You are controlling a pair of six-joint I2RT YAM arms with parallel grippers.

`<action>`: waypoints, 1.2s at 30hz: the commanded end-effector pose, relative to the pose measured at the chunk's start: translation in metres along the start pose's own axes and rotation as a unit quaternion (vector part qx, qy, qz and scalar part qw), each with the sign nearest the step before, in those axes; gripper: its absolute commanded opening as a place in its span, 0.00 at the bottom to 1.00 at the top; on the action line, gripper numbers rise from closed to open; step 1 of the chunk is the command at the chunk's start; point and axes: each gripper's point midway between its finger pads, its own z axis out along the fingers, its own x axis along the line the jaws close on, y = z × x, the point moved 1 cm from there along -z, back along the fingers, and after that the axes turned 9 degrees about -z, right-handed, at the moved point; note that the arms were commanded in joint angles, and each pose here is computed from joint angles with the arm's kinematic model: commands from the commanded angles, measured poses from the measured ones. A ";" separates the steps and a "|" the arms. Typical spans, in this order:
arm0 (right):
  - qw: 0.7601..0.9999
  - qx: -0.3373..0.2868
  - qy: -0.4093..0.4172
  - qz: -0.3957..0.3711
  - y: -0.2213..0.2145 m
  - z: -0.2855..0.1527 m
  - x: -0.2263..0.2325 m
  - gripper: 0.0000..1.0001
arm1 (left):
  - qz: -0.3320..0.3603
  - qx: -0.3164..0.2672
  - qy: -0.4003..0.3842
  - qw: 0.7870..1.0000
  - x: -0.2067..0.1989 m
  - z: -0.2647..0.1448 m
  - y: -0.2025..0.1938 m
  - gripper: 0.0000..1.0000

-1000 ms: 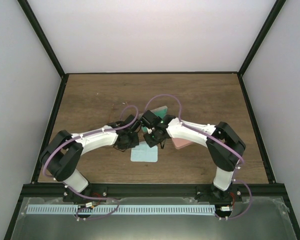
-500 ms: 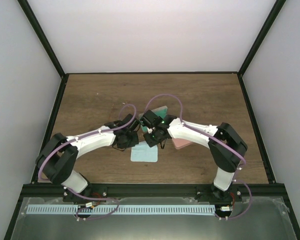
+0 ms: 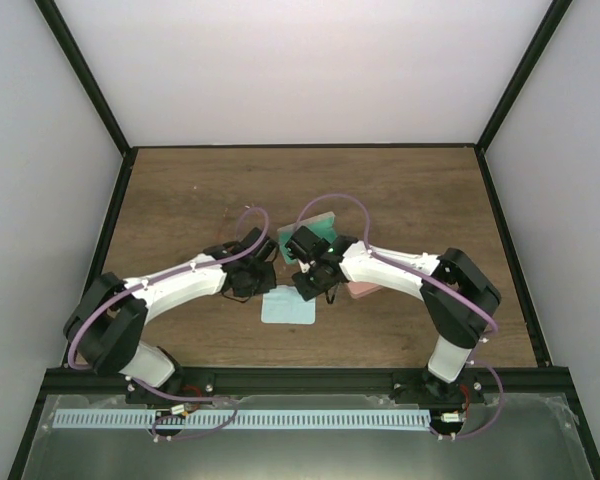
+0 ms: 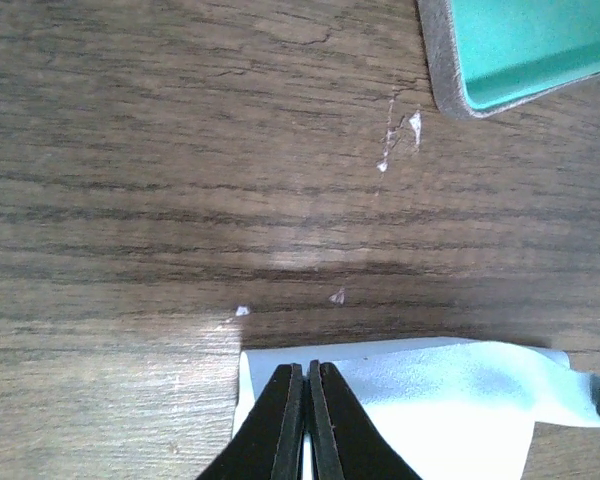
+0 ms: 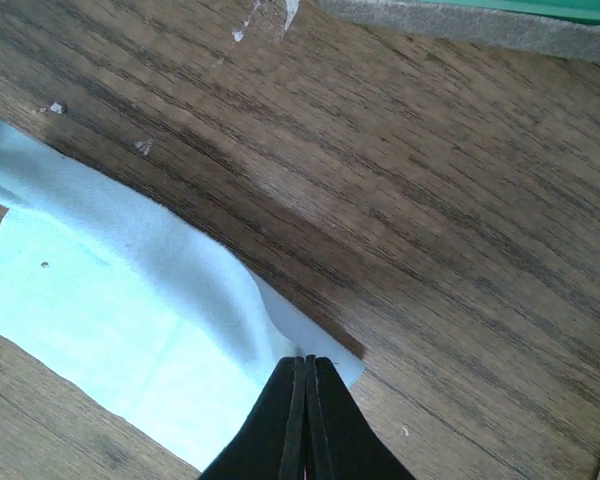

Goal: Organize the sunglasses
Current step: Fold the glasses cleaning cloth at the center of the board.

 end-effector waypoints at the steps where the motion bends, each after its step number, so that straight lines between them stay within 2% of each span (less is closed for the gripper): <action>1: 1.000 -0.018 0.006 0.001 0.008 -0.007 0.004 0.01 | 0.005 0.004 -0.001 1.000 0.006 -0.003 -0.006 0.04; 15: 1.000 -0.014 0.003 0.003 0.004 -0.007 0.003 0.01 | 0.011 0.017 0.010 1.000 0.017 0.001 -0.020 0.04; 36: 1.000 -0.008 0.016 0.004 -0.004 -0.006 0.007 0.01 | 0.020 0.036 -0.001 0.999 0.006 0.004 -0.030 0.04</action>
